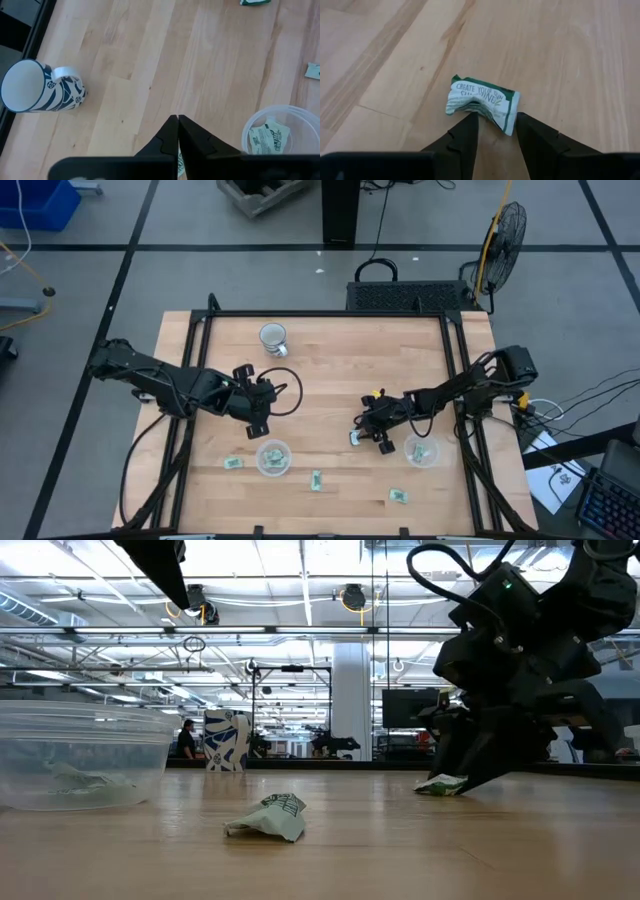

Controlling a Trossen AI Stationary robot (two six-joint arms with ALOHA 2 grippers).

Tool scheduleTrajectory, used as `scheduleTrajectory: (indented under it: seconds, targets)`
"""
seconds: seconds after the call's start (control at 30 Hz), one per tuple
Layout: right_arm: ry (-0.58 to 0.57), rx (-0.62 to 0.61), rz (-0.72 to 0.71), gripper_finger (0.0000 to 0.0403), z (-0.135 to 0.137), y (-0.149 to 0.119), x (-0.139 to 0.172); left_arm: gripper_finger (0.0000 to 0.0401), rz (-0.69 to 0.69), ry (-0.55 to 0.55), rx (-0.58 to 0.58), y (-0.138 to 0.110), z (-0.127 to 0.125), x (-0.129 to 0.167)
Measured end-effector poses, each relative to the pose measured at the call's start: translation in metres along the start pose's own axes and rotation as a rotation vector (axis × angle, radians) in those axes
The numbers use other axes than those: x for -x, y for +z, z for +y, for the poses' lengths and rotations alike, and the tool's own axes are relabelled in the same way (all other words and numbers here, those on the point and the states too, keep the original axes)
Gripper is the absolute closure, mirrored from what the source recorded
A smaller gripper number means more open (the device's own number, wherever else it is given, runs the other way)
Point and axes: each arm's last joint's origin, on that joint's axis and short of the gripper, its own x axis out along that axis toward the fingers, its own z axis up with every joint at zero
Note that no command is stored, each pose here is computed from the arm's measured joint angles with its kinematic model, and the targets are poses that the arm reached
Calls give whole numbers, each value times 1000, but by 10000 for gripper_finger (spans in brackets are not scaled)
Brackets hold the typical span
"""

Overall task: Pick and place items into bin
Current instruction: Put the truvia packet into the right transparent bin

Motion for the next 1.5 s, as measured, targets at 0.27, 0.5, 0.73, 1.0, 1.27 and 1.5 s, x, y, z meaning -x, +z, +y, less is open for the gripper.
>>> scheduleTrajectory:
  seconds: [0.27, 0.5, 0.73, 1.0, 1.27, 1.5]
  targets:
    - [-2, 25, -16, 275, 0, 2, 0, 367, 0, 0, -3, 0, 0, 0]
    - [-1, 21, -15, 292, 0, 1, 0, 366, 0, 1, -1, 0, 0, 0]
    - [0, 21, -16, 356, 0, 1, 0, 366, 0, 0, -1, 0, 0, 0]
    - [-14, 4, -79, 396, 1, 16, 21, 366, 0, 1, -1, 0, 0, 0]
    - [26, -13, -144, 397, 18, 32, 92, 366, -2, 0, 0, 0, 0, 0]
    - [132, -184, 42, 402, 46, 6, 139, 366, -7, 5, -3, 0, 0, 0]
